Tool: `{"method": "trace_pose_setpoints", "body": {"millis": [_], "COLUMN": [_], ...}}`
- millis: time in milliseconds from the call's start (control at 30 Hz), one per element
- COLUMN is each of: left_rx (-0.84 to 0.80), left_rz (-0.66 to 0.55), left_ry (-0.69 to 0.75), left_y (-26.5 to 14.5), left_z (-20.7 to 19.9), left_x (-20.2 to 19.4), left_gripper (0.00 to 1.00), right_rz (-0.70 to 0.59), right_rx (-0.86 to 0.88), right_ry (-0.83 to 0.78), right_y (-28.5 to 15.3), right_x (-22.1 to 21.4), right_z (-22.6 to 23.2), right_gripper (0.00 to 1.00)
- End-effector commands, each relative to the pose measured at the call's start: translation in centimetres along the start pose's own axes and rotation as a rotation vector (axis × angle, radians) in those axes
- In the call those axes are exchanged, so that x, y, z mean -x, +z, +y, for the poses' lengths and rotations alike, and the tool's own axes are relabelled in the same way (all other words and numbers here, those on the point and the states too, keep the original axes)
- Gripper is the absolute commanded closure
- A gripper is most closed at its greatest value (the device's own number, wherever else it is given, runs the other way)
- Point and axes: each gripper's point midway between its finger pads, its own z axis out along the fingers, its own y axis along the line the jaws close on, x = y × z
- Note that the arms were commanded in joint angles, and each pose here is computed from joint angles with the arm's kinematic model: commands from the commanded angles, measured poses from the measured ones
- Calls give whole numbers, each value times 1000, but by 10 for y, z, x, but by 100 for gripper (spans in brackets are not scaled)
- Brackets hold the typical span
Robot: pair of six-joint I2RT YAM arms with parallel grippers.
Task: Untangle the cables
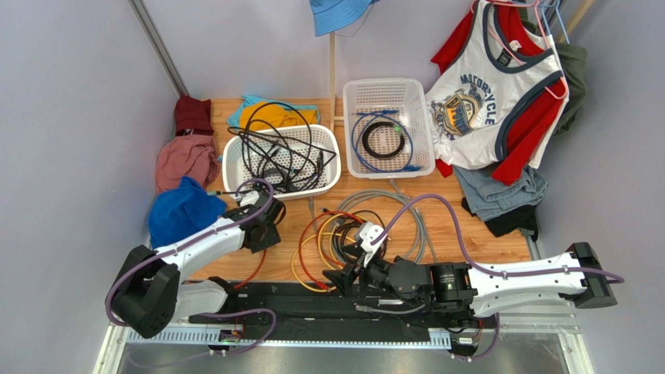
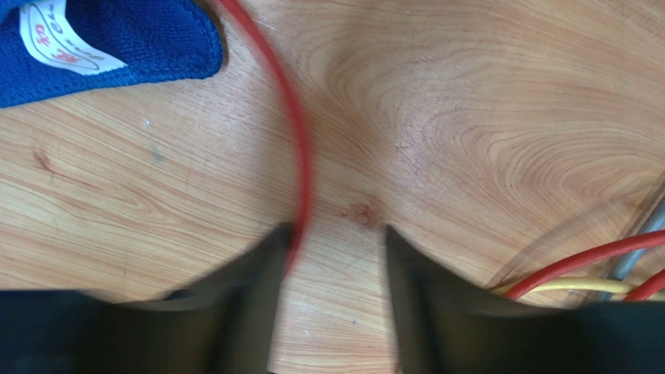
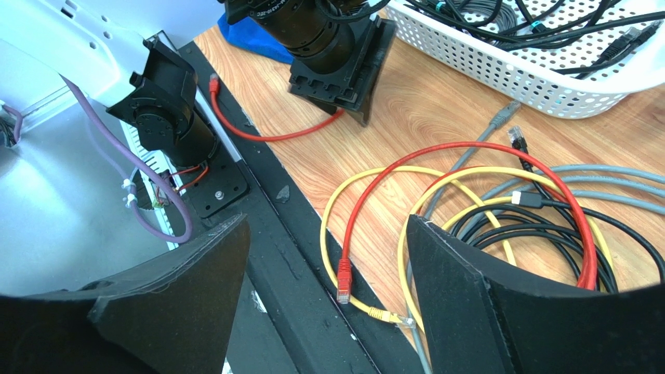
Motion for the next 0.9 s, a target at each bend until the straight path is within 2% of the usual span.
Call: {"method": "trace_pose_setpoints", "body": {"millis": [0,33,67,133,167,300,400,500,667,800,867], "left_rx": [-44,-51,-55,-74,-86,-158,-204,-329,-611,-747,-779], "left_rz": [35,40,45,71,84,161,156,57,-146,-178,-152], "left_ry": [11,15,23,42,49,52,69,85,98,146,194], "left_y": [-7,-7,-7,-9,-8,-3,-10,-41,-125,-171,-177], "left_z": [-15,-16,-18,-25,-28,-46,-58,-79,-118,-150,-167], "left_x": [-5,-7,-9,-14,-16,-33,-36,-20,15,17,1], "left_gripper": [59,63,76,86,99,100,100,100,100,100,100], "right_rz": [-54,-69,-51,-63,-71,-93,-90,-84,-81,-94,-97], "right_rx": [-20,-23,-39,-41,-48,-63,-75,-87,-114,-165,-203], "right_ry": [36,47,32,36,40,51,58,62,51,56,54], "right_y": [-4,-7,-9,-14,-16,-24,-28,-31,-36,-43,-47], "right_x": [17,22,17,21,24,31,31,29,34,43,46], "right_z": [-5,-6,-11,-14,-16,-23,-28,-32,-38,-48,-56], "right_gripper": [23,23,23,23,23,24,24,25,25,25,25]}}
